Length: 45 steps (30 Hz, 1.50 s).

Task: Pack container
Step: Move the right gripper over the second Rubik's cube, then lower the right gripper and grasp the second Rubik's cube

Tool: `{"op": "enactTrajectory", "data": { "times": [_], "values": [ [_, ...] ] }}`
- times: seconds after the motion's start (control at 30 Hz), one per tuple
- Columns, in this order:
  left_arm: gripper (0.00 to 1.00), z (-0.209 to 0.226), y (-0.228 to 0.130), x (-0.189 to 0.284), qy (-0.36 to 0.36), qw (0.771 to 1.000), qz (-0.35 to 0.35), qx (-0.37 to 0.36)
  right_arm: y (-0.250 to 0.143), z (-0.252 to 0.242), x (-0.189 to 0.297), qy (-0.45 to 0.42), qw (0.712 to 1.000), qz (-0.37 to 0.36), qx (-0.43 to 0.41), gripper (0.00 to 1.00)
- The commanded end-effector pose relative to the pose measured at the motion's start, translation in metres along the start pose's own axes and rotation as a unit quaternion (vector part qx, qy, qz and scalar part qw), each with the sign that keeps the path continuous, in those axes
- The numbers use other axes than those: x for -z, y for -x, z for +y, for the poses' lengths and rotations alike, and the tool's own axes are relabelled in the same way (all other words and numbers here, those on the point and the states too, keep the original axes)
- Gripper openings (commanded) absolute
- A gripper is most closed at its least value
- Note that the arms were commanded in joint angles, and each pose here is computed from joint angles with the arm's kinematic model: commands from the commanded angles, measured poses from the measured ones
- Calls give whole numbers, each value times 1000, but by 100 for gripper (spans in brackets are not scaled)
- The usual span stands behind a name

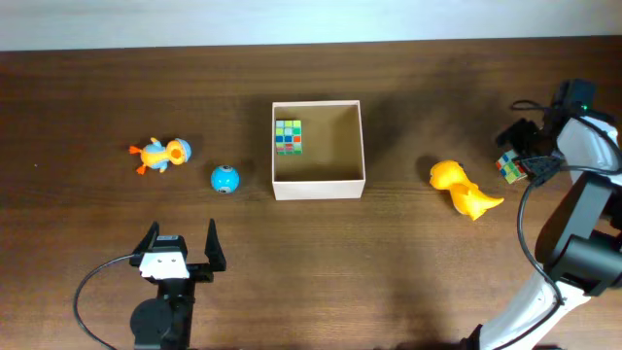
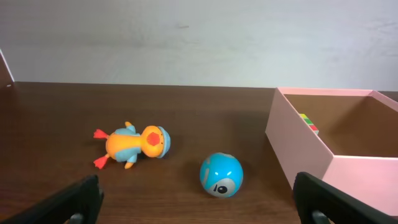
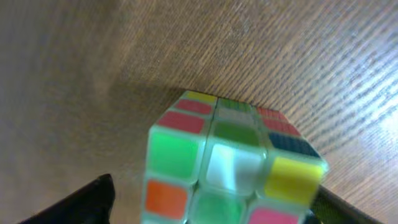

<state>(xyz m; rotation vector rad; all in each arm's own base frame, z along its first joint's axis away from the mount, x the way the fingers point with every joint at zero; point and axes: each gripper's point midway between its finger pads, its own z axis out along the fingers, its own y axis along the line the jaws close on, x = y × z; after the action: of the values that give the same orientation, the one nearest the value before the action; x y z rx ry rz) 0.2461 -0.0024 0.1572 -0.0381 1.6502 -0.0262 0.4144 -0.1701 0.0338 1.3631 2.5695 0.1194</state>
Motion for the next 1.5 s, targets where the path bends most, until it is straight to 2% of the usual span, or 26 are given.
{"op": "enactTrajectory", "data": {
  "times": [0.0, 0.2, 0.47, 0.67, 0.8, 0.97, 1.07, 1.27, 1.47],
  "values": [
    [99, -3, 0, 0, -8, 1000, -1, -10, -1, -2, -6, -13, 1000, -4, -1, 74],
    [99, -3, 0, 0, -8, 1000, -1, -10, 1, -2, -5, -14, 1000, -6, 0, 64],
    [99, -3, 0, 0, -8, 1000, -1, -10, -3, 5, -4, 7, 1000, 4, 12, 61],
    [99, -3, 0, 0, -8, 1000, -1, -10, -9, 33, 12, 80, 995, 28, 53, 61],
    [99, -3, 0, 0, -8, 1000, -1, -10, -18, 60, 33, 157, 981, 46, 108, 61],
    [99, -3, 0, 0, -8, 1000, -1, -10, -24, 85, 72, 236, 957, 35, 166, 61],
    [99, -3, 0, 0, -8, 1000, -1, -10, -22, 88, 89, 244, 953, 18, 176, 61],
    [99, -3, 0, 0, -8, 1000, -1, -10, -19, 70, 86, 190, 969, 10, 156, 62],
    [99, -3, 0, 0, -8, 1000, -1, -10, -24, 56, 72, 77, 992, -12, 103, 71]
  ]
}}
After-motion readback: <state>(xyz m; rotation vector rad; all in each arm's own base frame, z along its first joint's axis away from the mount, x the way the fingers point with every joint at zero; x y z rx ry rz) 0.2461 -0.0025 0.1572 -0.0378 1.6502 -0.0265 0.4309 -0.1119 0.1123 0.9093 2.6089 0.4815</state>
